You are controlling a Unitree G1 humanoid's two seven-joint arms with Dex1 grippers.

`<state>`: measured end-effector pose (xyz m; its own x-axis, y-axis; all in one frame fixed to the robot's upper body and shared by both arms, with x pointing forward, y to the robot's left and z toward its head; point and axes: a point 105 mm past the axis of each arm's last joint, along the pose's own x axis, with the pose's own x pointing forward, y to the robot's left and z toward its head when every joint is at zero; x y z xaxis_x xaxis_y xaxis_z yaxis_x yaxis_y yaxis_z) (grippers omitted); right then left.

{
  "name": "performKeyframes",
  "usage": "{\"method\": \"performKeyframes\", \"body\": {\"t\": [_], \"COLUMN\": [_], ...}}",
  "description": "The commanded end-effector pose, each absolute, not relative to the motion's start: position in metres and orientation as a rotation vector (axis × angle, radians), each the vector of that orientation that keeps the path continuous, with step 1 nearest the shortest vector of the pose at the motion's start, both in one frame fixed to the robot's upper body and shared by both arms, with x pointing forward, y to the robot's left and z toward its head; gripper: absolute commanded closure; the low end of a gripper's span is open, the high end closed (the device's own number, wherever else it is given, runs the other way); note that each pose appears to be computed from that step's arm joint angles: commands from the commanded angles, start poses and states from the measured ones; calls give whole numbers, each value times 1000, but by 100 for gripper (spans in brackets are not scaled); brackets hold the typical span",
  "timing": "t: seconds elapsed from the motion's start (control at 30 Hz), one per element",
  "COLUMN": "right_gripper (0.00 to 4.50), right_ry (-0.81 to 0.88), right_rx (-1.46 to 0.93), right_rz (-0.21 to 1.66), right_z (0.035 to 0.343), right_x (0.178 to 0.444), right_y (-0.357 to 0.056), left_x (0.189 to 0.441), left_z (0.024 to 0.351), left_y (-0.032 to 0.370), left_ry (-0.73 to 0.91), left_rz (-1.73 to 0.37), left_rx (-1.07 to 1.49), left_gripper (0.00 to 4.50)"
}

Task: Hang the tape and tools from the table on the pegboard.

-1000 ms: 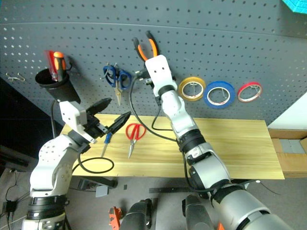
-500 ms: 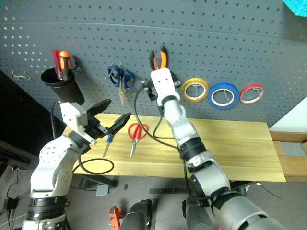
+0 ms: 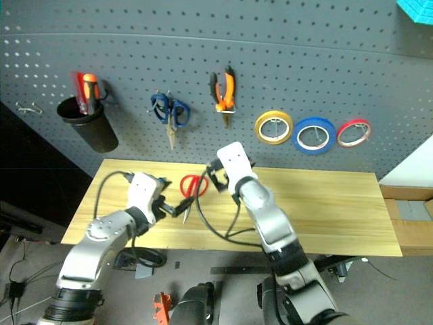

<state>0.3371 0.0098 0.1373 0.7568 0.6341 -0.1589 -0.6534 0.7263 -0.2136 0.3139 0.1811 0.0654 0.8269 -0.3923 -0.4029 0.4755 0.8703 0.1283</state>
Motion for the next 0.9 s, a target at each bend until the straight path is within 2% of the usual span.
{"method": "performKeyframes", "body": {"t": [0.03, 0.17, 0.43, 0.7, 0.87, 0.9], "right_gripper": [1, 1, 1, 1, 1, 0], "right_ry": [124, 197, 239, 247, 243, 244], "right_rx": [-263, -274, -279, -280, -292, -294], "right_rz": [862, 884, 966, 950, 929, 923], "right_z": [138, 124, 123, 124, 127, 128], "right_x": [307, 297, 282, 285, 289, 290], "right_y": [11, -1, 6, 6, 3, 2], "left_x": [311, 320, 347, 380, 388, 388], "left_z": [49, 35, 20, 12, 9, 8], "left_y": [184, 193, 203, 190, 188, 189], "left_ry": [489, 562, 610, 617, 617, 617], "left_rz": [-390, -289, -160, -141, -143, -141], "left_rx": [210, 212, 219, 217, 209, 208], "left_gripper": [0, 0, 0, 0, 0, 18]}}
